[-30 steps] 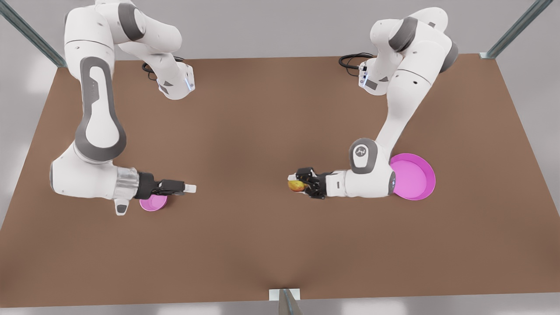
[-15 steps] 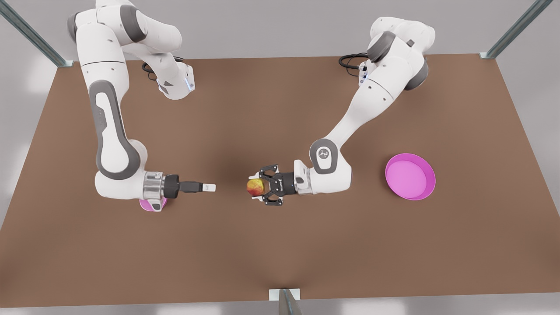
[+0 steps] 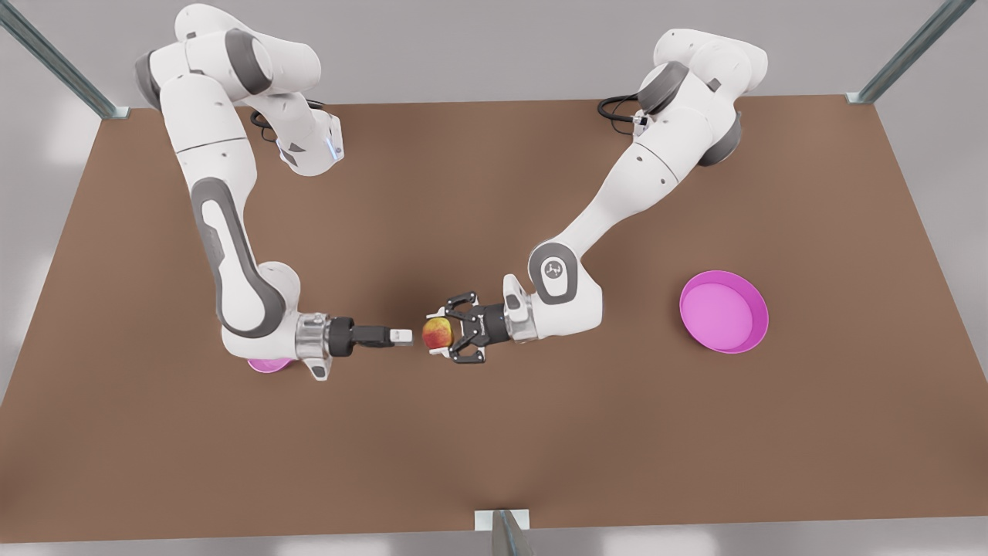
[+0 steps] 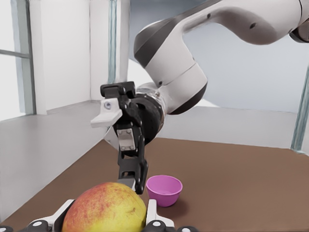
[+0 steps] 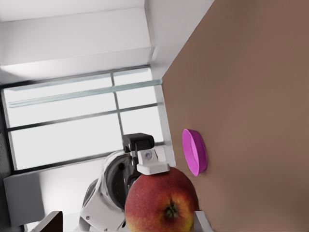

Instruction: Use the left arm to pick up the apple from the plate, transfer it to the gripper of the right arm, and then use the right arm to place it into the bowl

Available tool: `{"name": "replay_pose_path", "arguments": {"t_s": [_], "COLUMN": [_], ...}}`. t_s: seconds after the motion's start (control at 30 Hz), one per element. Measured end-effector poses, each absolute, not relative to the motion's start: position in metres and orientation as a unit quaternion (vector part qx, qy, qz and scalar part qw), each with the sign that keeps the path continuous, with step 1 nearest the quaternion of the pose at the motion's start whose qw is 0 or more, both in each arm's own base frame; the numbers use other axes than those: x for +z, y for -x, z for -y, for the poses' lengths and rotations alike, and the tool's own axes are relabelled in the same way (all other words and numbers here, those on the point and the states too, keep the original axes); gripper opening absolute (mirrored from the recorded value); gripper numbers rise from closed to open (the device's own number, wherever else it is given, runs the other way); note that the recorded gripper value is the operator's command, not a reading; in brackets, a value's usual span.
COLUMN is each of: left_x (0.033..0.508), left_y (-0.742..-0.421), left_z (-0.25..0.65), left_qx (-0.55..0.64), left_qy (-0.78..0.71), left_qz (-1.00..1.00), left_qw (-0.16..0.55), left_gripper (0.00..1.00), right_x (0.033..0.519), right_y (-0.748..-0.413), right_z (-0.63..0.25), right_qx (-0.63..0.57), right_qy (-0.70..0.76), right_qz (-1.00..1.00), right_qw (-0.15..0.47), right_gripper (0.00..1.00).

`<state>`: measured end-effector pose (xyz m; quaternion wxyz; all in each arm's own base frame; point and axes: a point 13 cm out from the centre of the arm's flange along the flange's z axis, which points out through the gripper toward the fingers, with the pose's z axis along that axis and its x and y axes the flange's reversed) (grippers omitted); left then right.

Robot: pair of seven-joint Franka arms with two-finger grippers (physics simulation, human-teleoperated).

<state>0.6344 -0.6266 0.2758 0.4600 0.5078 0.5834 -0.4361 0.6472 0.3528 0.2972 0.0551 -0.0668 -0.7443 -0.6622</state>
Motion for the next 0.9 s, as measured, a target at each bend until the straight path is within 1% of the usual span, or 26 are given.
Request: {"name": "replay_pose_path", "arguments": {"t_s": [0.13, 0.27, 0.43, 0.9], "left_x": [0.276, 0.275, 0.275, 0.272], "left_y": [-0.635, -0.636, -0.637, -0.629], "left_z": [0.626, 0.626, 0.625, 0.641], "left_qx": [-0.418, -0.402, -0.387, -0.362], "left_qy": [-0.527, -0.543, -0.558, -0.583], "left_qz": [-0.566, -0.551, -0.536, -0.506], "left_qw": [0.477, 0.489, 0.502, 0.522], "left_gripper": [0.50, 0.50, 0.50, 0.50], "right_x": [0.302, 0.280, 0.268, 0.264], "right_y": [-0.651, -0.651, -0.647, -0.629], "right_z": [-0.359, -0.360, -0.364, -0.398], "right_qx": [-0.671, -0.672, -0.673, -0.684], "right_qy": [0.052, 0.047, 0.029, -0.025], "right_qz": [0.739, 0.738, 0.739, 0.729], "right_qw": [0.035, 0.027, 0.016, -0.006], "right_gripper": [1.00, 1.00, 1.00, 1.00]}}
